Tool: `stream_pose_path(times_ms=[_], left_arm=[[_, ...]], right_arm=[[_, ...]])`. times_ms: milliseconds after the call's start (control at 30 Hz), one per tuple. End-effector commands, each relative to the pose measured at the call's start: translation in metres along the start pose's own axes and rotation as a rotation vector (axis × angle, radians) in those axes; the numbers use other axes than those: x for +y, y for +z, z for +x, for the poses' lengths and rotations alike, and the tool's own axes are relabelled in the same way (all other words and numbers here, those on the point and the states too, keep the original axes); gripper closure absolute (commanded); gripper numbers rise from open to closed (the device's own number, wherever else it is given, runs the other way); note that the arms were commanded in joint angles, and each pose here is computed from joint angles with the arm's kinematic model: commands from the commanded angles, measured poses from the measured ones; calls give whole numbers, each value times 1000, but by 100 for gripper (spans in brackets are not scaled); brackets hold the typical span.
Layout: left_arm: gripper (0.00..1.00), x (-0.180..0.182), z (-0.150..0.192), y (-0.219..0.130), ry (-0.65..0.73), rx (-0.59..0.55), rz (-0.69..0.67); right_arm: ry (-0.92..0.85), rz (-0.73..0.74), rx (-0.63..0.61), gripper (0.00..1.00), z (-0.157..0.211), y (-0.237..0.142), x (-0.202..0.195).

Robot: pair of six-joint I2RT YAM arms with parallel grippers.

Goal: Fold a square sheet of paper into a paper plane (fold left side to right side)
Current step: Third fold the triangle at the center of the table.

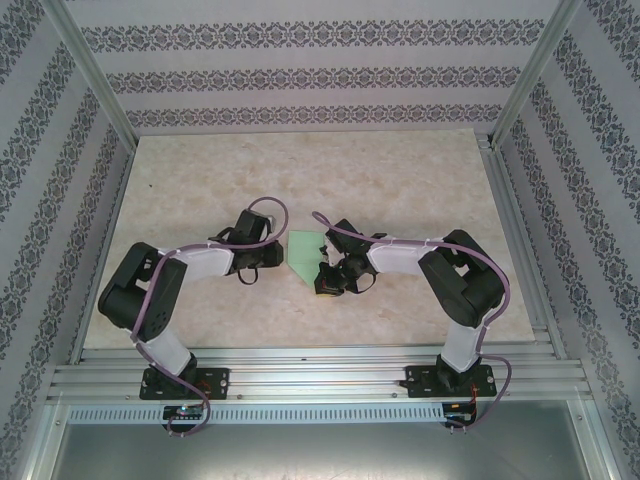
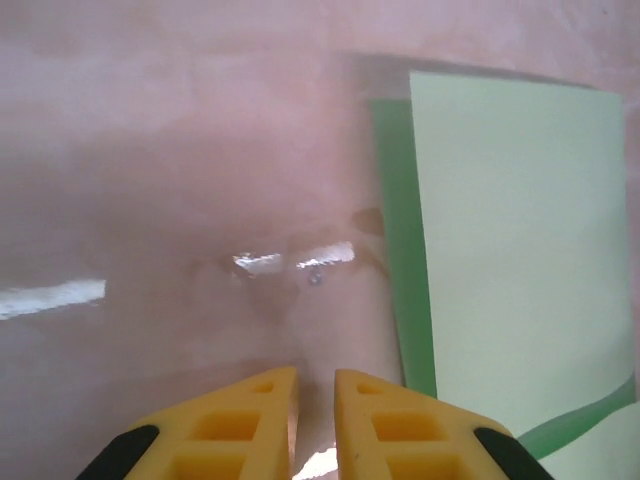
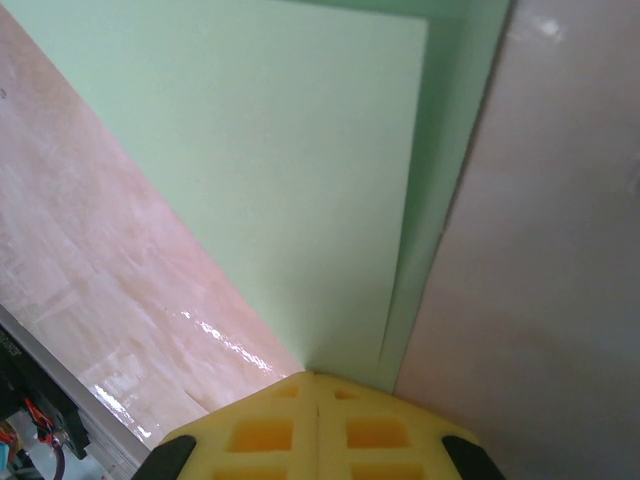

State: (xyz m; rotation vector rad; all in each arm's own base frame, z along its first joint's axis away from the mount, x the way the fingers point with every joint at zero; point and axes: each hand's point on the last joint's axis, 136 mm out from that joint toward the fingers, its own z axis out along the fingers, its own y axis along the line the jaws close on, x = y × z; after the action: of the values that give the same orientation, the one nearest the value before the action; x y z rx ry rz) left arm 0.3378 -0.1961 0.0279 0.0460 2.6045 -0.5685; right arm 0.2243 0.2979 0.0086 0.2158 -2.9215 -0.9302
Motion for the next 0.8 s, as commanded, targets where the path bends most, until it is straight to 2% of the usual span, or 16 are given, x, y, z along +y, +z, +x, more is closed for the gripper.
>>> stream_pose_path(times_ms=[0,167,300,533,767], left_arm=[[80,-13,-18,-25,43,-65,43],[80,-48,-11,-44,52,-76,232],[80,-72,7,-39,68,-24,338],[81,-76,24,-13,81,58,332],[82,-55,31,12,70,100,222]], right_arm=[[118,243,82,100,32,10,-70],[118,242,81,100,31,9,-70],[119,243,80,100,31,9,-70],[119,241,71,100,29,8,-68],[112,220,34,100,22,2,-59]])
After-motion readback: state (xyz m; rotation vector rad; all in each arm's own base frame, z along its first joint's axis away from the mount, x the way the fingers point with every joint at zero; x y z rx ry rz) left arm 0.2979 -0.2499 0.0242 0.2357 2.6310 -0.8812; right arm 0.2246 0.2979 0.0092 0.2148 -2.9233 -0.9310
